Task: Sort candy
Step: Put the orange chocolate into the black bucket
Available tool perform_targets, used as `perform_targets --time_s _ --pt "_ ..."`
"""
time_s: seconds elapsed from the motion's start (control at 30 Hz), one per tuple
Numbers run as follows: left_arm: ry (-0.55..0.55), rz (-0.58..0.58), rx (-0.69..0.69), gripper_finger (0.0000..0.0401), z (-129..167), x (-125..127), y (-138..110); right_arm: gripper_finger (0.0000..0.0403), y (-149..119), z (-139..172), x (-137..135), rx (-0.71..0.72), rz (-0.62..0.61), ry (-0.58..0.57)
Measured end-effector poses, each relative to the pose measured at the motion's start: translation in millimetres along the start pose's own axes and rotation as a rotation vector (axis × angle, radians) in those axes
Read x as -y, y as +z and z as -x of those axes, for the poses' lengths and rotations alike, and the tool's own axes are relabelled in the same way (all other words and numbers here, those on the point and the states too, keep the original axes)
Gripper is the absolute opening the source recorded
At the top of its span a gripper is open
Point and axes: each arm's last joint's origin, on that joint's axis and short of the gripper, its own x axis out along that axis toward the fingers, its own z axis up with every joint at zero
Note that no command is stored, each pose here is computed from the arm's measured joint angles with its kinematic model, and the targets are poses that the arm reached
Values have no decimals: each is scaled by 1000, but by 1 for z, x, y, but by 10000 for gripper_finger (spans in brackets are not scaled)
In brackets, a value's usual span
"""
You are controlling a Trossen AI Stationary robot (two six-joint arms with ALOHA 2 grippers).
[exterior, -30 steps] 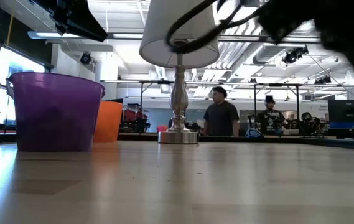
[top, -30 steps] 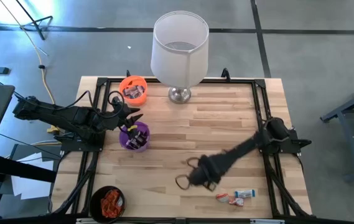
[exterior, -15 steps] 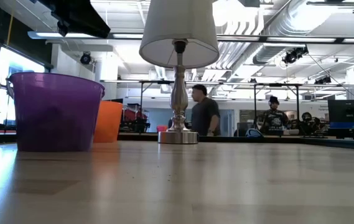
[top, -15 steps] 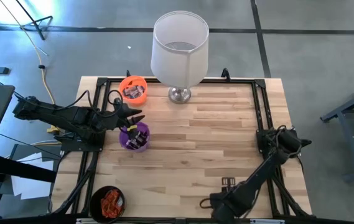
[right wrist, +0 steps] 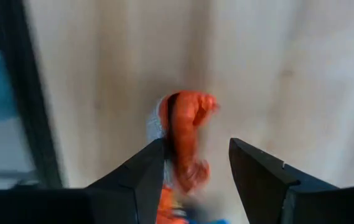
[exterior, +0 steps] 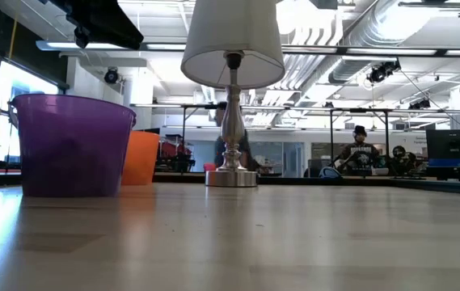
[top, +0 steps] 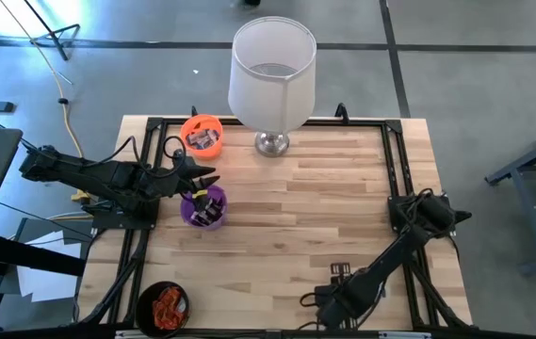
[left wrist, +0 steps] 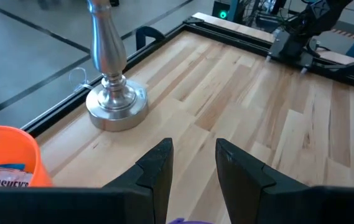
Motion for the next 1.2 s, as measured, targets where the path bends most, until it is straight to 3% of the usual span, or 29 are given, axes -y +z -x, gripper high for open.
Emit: perform_targets --time_s 0.13,0.37,0.7,0.9,1.2 --pt "0 0 0 110 0 0 0 176 -1 -15 2 29 -3 69" --pt "0 -1 -1 110 0 0 0 167 -2 -25 11 27 -34 70" --pt "0 -2 -1 110 0 0 0 16 12 -25 31 -21 -117 104" --pt "-10 -2 -6 110 0 0 0 32 22 -24 45 -21 -149 110" --pt "-124 -5 -60 110 0 3 -2 7 45 -15 67 53 -130 66"
